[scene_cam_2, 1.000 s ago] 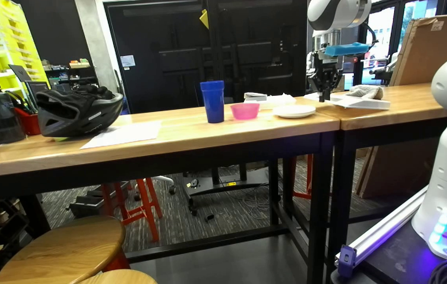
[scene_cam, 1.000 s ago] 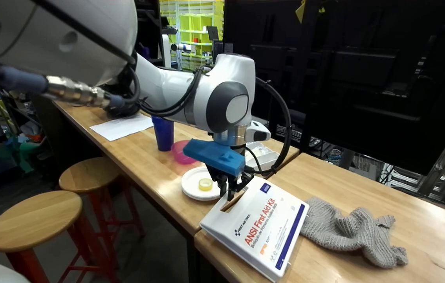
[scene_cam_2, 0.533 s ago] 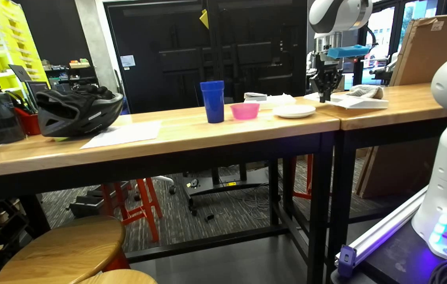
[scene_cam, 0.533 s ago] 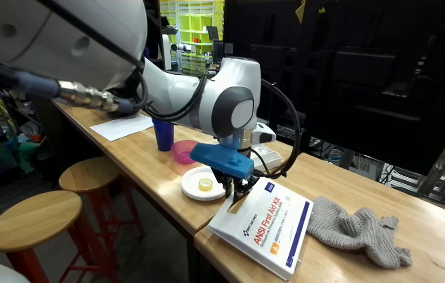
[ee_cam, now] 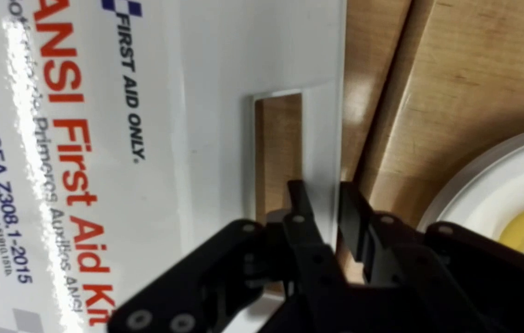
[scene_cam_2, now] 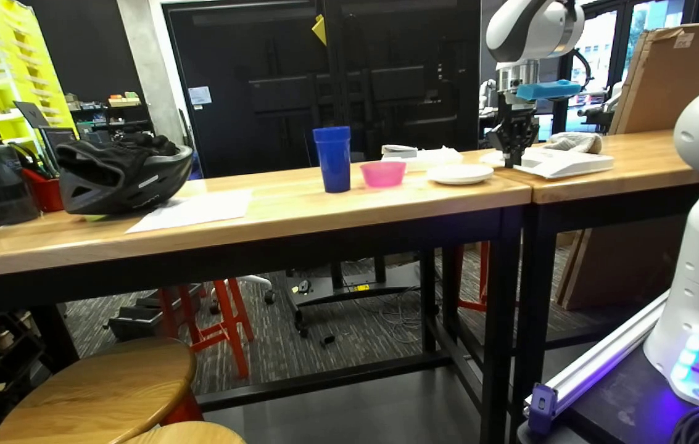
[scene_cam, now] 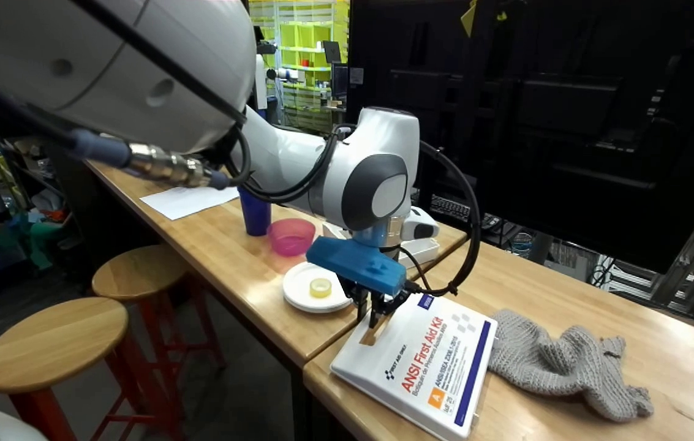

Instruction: Remove the lid from the white tray

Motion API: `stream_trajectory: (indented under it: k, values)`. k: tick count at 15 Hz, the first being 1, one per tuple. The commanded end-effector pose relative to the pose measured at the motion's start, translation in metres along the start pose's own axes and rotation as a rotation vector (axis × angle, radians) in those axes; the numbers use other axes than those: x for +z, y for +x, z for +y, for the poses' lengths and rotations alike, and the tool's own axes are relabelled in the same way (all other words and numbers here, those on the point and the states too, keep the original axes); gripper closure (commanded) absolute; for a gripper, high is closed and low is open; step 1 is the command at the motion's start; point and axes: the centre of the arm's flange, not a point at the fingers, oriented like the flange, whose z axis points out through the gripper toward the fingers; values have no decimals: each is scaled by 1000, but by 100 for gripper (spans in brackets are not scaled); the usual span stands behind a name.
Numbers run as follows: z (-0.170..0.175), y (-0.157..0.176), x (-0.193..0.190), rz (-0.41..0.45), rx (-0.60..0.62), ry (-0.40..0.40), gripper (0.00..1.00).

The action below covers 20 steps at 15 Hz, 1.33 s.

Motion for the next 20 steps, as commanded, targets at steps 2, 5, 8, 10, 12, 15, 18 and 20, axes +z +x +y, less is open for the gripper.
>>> stream_trajectory:
  k: [2, 5, 8, 10, 12, 15, 18, 20]
  values:
    - [4, 1, 6, 8, -26, 29, 95]
    - [3, 2, 7, 8, -64, 40, 53]
    - [4, 3, 11, 8, -78, 72, 37]
    - [5, 3, 12, 8, -85, 87, 24]
    - [5, 2, 11, 12, -98, 96, 10]
    - [-2, -1, -5, 34, -152, 86, 0]
    - [-6, -2, -34, 73, -214, 59, 0]
    - [-9, 0, -55, 100, -257, 33, 0]
